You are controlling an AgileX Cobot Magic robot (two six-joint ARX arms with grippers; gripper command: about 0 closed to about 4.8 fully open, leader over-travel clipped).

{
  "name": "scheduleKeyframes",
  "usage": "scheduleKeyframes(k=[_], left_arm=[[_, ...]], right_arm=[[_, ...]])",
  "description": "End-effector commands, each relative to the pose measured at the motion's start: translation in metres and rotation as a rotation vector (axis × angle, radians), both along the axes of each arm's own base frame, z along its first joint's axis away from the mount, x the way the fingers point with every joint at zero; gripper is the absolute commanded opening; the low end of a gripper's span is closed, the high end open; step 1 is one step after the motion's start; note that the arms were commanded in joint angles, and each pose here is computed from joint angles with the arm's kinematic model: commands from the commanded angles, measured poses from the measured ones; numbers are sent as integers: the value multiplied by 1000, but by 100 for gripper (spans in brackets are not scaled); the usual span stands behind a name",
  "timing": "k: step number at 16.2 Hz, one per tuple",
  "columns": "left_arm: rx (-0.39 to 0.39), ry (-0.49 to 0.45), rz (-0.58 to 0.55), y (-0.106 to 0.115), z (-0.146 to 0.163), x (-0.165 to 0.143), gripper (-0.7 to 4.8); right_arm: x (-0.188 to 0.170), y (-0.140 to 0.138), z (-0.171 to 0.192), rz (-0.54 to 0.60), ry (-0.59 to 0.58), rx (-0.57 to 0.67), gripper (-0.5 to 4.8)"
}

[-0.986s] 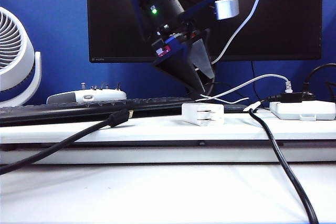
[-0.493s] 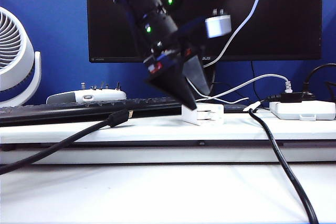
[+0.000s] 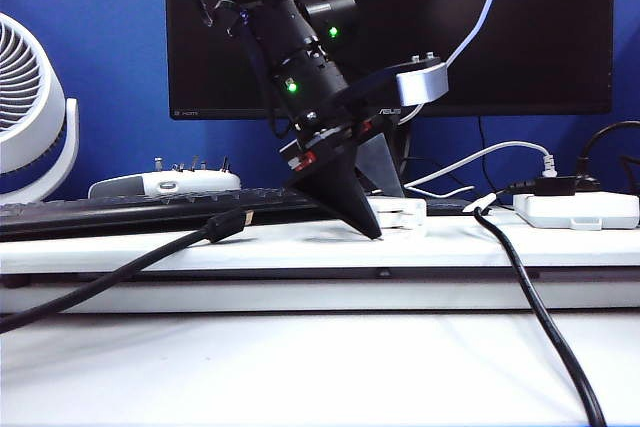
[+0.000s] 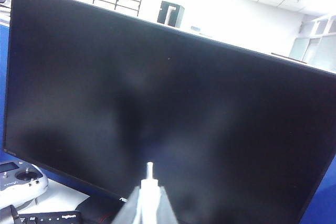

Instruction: Pick up the Type-C charging cable and the charging base, insert one end of the Type-C charger into the corresponding slot on the base, and finally place the plugged-in charger back on the table.

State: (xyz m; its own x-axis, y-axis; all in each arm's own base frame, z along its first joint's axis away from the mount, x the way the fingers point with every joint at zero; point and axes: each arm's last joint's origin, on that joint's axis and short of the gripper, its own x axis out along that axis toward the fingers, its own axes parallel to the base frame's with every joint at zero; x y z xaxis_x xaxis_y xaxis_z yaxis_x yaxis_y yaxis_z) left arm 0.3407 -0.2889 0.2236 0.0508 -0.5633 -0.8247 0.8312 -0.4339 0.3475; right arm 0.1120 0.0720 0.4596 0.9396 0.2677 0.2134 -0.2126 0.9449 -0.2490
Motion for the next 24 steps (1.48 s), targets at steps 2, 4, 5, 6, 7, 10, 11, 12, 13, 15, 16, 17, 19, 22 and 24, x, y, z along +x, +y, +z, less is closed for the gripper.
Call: scheduleKeyframes(k=[2, 4, 5, 6, 7, 10, 11, 12, 13, 15, 16, 17, 19, 22, 24], left_arm=[[1, 19, 19, 0, -1, 0, 267], [28, 9, 32, 1, -1, 0, 269], [39, 4, 38, 2, 1, -1, 279], [39, 20, 59, 3, 3, -2, 301], [41, 37, 93, 4, 5, -3, 319], [93, -14, 129, 8, 13, -5, 349], [88, -20, 129, 8, 15, -5, 349], [88, -23, 130, 8, 15, -5, 349], [88, -23, 130, 8, 15, -5, 349], [87, -21, 124, 6, 15, -6, 349], [85, -19, 131, 6, 16, -7, 349], [82, -21, 136, 6, 17, -7, 349], [77, -26, 137, 6, 17, -6, 349], [79, -40, 174, 4, 14, -3, 350], [94, -26, 174, 4, 9, -3, 351]], right_arm=[[-2, -1, 3, 8, -14, 14, 0], [-2, -1, 3, 8, -14, 14, 0], [-2, -1, 3, 8, -13, 14, 0], [-2, -1, 3, 8, -13, 14, 0], [-2, -1, 3, 8, -13, 14, 0], [-2, -1, 3, 10, -12, 18, 0], [-2, -1, 3, 11, -12, 20, 0], [-2, -1, 3, 17, -9, 30, 0], [-2, 0, 3, 31, -9, 32, 0], [-2, 0, 3, 33, -9, 34, 0], [-2, 0, 3, 33, -9, 34, 0], [-2, 0, 3, 33, -9, 34, 0], [-2, 0, 3, 33, -9, 34, 0], [-2, 0, 3, 33, -9, 34, 0], [-2, 0, 3, 33, -9, 34, 0]])
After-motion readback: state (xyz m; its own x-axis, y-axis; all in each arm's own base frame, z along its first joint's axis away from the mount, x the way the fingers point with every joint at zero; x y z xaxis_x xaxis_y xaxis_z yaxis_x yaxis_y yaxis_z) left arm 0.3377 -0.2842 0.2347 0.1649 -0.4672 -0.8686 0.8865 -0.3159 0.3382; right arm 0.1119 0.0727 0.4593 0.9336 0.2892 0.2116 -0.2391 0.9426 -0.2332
